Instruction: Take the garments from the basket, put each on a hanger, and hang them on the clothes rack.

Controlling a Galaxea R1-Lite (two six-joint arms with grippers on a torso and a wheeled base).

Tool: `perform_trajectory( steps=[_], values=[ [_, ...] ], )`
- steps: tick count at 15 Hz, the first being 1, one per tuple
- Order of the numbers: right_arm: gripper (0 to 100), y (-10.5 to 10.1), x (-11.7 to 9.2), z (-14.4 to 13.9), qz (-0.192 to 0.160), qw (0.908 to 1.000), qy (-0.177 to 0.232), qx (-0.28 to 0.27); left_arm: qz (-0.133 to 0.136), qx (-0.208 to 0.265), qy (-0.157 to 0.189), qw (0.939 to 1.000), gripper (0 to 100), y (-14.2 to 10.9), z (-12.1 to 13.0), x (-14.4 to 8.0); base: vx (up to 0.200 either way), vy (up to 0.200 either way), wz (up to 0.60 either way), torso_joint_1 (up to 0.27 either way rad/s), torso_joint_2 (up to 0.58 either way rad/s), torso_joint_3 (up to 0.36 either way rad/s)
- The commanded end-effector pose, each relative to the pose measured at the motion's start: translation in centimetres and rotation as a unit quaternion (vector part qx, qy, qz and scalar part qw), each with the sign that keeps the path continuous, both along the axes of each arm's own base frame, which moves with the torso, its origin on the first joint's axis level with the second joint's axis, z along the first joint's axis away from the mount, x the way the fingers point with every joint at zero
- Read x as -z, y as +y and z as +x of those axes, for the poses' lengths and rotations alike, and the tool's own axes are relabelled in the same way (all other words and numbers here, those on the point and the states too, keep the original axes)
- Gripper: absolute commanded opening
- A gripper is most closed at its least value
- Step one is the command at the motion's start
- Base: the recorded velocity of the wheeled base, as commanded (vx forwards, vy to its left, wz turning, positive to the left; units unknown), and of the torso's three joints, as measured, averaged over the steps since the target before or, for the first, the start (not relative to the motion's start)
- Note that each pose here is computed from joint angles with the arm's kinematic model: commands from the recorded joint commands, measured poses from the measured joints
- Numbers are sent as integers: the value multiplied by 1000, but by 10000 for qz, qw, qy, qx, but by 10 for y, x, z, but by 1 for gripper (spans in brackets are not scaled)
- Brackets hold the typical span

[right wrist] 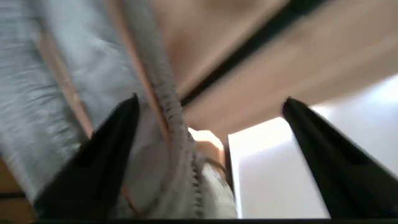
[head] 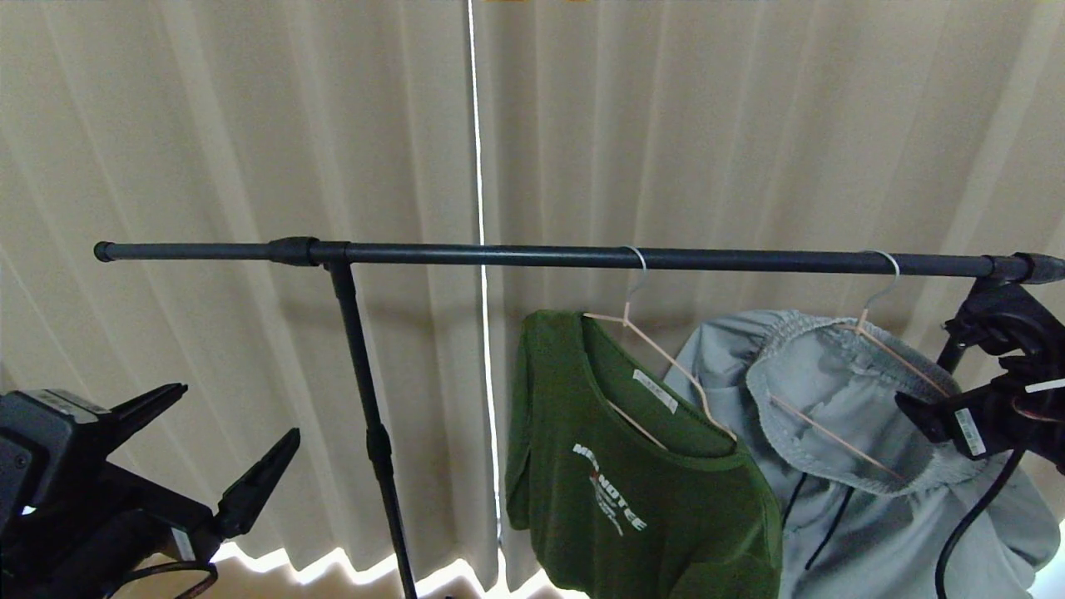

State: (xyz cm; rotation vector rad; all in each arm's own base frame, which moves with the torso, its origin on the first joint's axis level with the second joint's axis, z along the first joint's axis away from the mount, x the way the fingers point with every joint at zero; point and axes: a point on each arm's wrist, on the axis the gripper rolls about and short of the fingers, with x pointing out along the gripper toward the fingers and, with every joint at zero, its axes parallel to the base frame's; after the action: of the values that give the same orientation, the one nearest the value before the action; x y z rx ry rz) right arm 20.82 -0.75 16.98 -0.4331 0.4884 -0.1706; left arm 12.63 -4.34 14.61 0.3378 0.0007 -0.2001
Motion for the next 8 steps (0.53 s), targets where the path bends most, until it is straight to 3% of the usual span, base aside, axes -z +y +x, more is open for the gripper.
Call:
perform_trajectory(
  steps=[1, 4, 8],
  values=[
    [100, 6, -2, -26, 153, 9986, -271, -425, -51, -23, -287, 9996, 100, 5, -13, -6, 0, 0, 0, 0, 0, 0],
    [100, 9, 1, -48, 411, 9932, -433, -1002, -56, -138, -309, 9994, 100, 13, -27, -3, 0, 0, 0, 0, 0, 0],
    [100, 12, -7, -82, 1019, 9726, -1340, -1601, -62, -789, -400, 9961, 100, 31, -51, -5, 0, 0, 0, 0, 0, 0]
  ],
)
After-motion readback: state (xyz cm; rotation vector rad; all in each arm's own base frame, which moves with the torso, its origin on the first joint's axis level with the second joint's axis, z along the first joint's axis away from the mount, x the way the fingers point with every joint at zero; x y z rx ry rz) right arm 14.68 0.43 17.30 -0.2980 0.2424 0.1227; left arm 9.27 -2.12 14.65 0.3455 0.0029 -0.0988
